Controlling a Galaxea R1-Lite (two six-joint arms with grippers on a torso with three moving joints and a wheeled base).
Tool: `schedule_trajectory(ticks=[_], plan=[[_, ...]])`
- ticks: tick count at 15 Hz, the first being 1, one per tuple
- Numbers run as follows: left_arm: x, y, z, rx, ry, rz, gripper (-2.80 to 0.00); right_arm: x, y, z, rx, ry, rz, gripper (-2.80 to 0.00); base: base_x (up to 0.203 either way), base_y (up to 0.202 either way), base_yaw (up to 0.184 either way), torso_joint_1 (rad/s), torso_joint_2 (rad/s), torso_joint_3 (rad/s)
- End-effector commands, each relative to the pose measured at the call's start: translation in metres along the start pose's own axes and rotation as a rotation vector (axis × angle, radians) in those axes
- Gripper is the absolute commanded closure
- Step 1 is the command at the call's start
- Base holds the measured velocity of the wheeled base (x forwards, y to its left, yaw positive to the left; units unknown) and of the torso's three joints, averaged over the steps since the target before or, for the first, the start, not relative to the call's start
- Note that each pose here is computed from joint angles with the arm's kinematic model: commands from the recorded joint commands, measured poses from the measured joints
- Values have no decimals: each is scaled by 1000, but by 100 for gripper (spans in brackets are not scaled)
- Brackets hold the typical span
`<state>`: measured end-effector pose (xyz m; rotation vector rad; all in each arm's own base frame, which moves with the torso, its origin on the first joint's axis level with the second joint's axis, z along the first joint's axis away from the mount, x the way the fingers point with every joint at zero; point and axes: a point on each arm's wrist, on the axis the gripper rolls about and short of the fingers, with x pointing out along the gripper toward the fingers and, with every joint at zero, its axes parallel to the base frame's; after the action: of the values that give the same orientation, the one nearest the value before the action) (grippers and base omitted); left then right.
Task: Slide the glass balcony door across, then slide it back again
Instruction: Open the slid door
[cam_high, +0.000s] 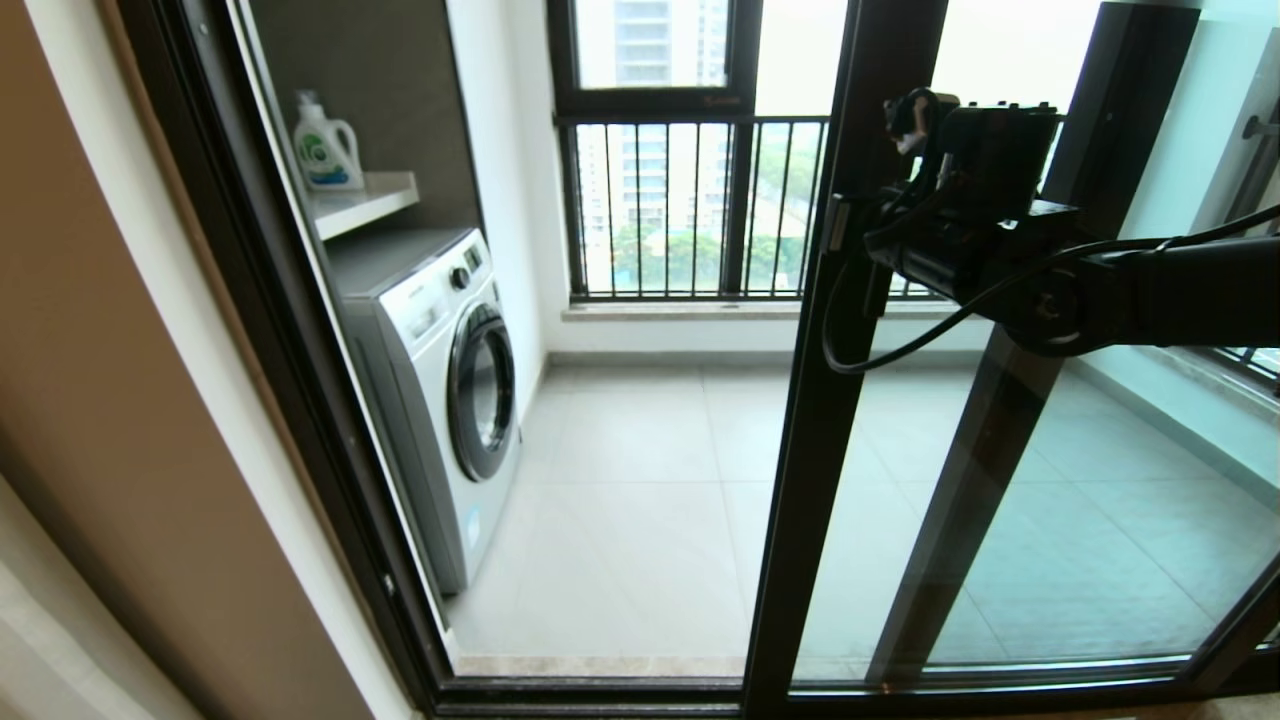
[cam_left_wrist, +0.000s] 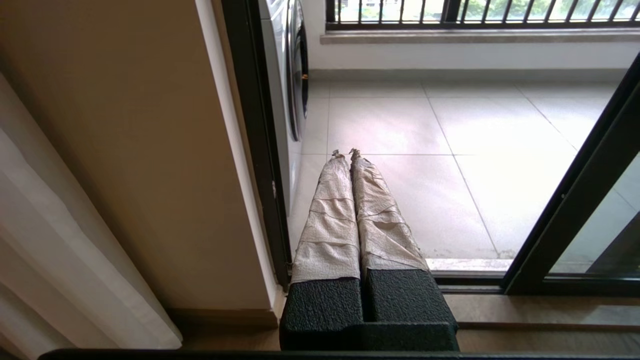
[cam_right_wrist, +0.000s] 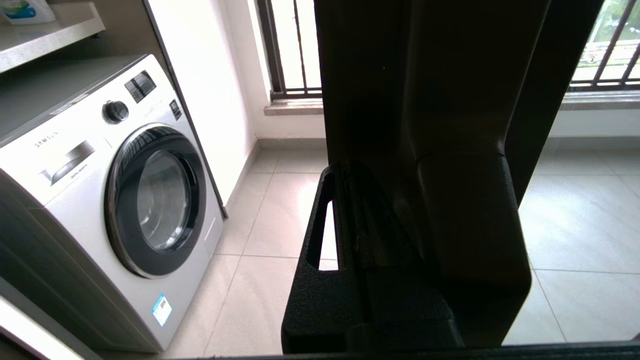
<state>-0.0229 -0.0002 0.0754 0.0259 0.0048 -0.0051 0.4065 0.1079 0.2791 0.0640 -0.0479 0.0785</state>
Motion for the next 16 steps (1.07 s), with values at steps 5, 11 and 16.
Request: schedule_trajectory(ticks=[5, 11, 16], plan=[[0, 0, 0, 0, 3, 0, 0, -16, -48, 7, -7, 16, -52, 0, 0, 0, 0, 0, 0, 0], [0, 0, 0, 0, 3, 0, 0, -16, -93, 13, -10, -26, -126, 0, 0, 0, 0, 0, 0, 0], [0, 0, 0, 0, 3, 0, 0, -22, -122, 15, -14, -25, -154, 0, 0, 0, 0, 0, 0, 0]])
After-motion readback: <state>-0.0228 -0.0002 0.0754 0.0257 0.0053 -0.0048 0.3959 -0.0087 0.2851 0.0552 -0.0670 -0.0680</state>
